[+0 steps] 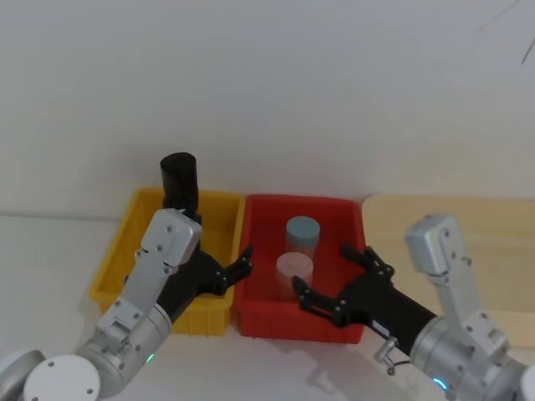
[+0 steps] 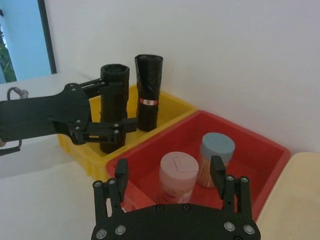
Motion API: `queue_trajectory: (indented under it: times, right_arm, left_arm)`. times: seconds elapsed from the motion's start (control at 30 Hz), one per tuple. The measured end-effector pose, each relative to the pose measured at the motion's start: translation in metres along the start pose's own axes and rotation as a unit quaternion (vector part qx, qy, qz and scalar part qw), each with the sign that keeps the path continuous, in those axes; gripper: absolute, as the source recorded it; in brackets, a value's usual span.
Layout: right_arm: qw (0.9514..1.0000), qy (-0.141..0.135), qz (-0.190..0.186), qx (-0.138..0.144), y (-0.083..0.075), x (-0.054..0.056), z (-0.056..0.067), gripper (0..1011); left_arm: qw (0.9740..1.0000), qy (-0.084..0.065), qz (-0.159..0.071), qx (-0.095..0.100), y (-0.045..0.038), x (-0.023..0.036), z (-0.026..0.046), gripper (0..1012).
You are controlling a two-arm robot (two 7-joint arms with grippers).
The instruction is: Pick up the garbage bag with the one hand and transfer it to the other hand.
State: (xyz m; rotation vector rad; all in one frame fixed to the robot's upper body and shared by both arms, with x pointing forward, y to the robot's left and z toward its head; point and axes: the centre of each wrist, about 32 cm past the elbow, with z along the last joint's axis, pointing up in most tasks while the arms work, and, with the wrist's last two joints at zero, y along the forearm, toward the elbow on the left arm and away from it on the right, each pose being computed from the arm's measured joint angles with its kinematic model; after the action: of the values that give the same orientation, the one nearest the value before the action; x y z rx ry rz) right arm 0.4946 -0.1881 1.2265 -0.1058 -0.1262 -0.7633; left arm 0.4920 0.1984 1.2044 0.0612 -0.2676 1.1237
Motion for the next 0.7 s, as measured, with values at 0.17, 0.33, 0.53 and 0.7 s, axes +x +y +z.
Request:
queue_trajectory:
  times: [0.17,0.33,0.53,0.7]
  right_arm:
    - [0.9998,-0.006,0.012,-0.012,0.015,0.003,0.001,1002]
    - [0.9993,-0.012,0.022,-0.028,0.027,0.006,0.002,1002]
    - [0.9983,-0.018,0.029,-0.048,0.038,0.010,0.004,1002]
    - [0.9967,-0.023,0.035,-0.070,0.047,0.014,0.006,1002]
  left_arm:
    - [1.0000,0.000,0.000,0.000,0.0000,0.0000,0.0000,1002]
    - [1.0000,0.000,0.000,0.000,0.0000,0.0000,0.0000,1002]
    - [1.0000,0.000,0.000,0.000,0.0000,0.0000,0.0000,1002]
    - [1.0000,0.000,0.000,0.000,0.0000,0.0000,0.0000,1002]
